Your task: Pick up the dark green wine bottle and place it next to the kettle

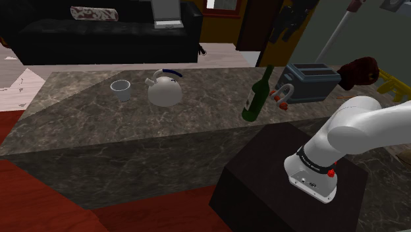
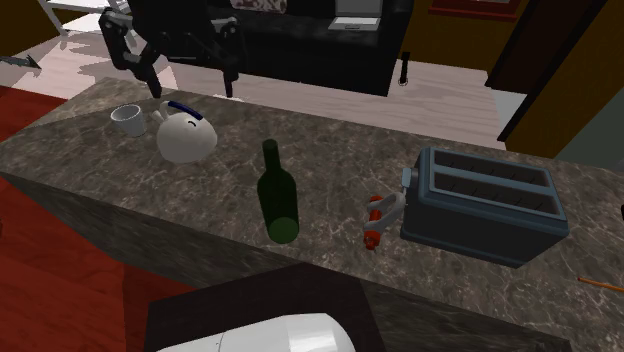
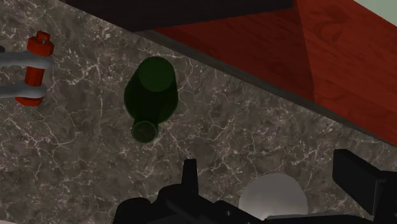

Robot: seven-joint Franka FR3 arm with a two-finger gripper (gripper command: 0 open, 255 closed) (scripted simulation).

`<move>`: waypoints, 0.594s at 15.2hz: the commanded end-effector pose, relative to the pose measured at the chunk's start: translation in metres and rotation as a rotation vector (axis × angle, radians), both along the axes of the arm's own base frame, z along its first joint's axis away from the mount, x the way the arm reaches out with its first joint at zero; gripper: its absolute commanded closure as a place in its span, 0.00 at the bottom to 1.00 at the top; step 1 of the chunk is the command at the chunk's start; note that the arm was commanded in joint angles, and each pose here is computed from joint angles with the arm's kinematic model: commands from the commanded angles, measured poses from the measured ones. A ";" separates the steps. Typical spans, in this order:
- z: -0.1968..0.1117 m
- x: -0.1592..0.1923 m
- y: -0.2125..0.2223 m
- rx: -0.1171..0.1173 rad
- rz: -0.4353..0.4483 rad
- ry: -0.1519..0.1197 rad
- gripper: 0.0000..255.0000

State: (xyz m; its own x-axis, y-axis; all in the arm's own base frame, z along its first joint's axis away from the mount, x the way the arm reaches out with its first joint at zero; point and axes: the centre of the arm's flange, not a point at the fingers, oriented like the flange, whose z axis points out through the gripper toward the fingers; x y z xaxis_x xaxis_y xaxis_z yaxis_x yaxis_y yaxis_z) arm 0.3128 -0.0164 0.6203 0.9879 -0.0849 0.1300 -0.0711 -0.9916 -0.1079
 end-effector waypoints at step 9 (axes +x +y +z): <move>-0.085 0.020 -0.044 -0.097 -0.041 0.077 0.00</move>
